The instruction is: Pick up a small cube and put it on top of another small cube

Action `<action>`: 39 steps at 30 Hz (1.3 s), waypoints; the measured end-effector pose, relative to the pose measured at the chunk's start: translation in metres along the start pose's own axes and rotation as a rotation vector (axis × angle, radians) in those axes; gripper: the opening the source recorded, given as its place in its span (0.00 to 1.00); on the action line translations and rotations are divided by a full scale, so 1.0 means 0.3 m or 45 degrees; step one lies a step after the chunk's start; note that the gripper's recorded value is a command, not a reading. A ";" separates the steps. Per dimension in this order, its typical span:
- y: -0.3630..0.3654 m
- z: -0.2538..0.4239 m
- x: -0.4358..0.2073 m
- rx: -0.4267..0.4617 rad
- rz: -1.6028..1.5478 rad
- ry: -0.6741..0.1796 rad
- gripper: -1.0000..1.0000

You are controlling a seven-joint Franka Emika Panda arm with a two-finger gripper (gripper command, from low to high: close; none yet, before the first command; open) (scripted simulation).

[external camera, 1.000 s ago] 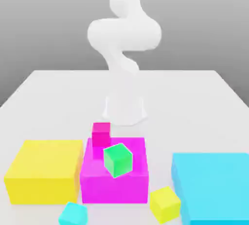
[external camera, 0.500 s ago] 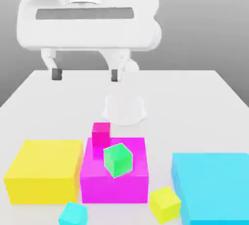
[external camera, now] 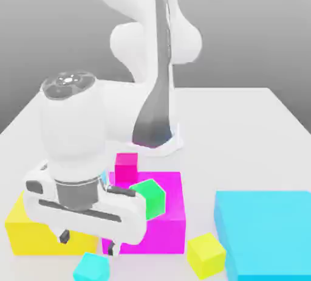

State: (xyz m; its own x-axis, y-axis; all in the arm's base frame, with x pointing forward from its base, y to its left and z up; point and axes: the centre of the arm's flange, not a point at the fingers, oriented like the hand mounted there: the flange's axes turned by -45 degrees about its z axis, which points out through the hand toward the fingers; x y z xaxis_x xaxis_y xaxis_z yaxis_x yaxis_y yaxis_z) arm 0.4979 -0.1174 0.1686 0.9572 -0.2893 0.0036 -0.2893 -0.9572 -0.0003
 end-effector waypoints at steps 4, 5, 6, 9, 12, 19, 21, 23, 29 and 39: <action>0.002 0.122 -0.005 -0.001 0.002 -0.004 0.00; 0.002 0.122 -0.005 -0.001 0.002 -0.004 0.00; 0.002 0.122 -0.005 -0.001 0.002 -0.004 0.00; 0.002 0.136 -0.006 -0.001 0.002 -0.004 0.00; 0.002 0.052 -0.003 0.000 0.002 -0.004 0.00; 0.001 -0.205 -0.082 0.014 0.067 -0.006 0.00; 0.001 -0.263 -0.125 0.021 0.099 -0.007 0.00; 0.002 -0.316 -0.171 0.025 0.131 -0.007 0.00; 0.005 -0.448 -0.323 0.032 0.227 -0.009 0.00; 0.021 -0.569 -0.597 0.017 0.391 -0.008 0.00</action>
State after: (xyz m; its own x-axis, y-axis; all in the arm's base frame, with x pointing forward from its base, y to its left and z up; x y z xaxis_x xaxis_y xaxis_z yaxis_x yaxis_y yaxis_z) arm 0.3241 -0.0714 0.3385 0.8251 -0.5649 -0.0047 -0.5649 -0.8250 -0.0140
